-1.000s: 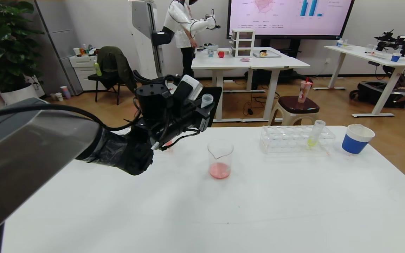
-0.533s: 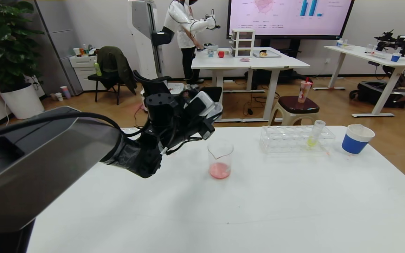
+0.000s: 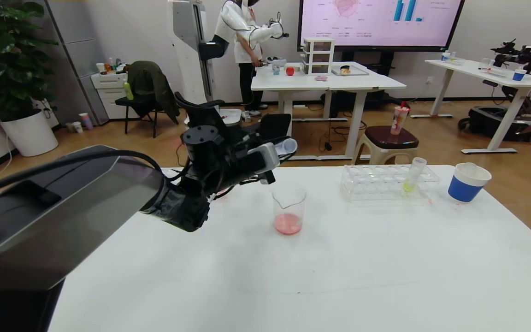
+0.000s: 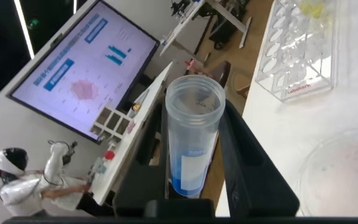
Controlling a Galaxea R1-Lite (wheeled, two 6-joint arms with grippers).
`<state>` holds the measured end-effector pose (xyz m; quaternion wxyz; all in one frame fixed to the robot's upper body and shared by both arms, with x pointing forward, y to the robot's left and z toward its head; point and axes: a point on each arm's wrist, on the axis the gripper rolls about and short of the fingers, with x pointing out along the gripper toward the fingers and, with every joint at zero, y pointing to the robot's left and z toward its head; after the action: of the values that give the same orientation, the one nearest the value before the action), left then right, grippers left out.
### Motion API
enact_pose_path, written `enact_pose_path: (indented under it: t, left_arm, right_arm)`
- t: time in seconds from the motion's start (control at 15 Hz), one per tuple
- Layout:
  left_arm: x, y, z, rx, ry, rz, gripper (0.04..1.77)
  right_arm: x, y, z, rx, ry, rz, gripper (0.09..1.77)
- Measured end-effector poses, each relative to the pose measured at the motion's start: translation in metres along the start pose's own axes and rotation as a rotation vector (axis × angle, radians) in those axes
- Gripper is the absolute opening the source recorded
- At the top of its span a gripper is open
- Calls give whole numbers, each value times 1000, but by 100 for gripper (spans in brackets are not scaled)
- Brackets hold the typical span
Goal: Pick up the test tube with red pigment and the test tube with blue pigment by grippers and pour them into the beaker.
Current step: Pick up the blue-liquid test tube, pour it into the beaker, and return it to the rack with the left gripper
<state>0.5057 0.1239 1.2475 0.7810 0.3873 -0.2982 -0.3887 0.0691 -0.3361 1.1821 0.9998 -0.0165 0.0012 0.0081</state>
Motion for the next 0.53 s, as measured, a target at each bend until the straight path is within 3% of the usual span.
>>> enact_pose_path:
  t: [0.27,0.53]
  left_arm:
    - [-6,-4,-11,181,-78,-74,51]
    - [-6,-6,-17,276,-111,-58,51]
  right_arm:
    - [0,0,0,0,0,0,174]
    - [0,0,0,0,0,0,174]
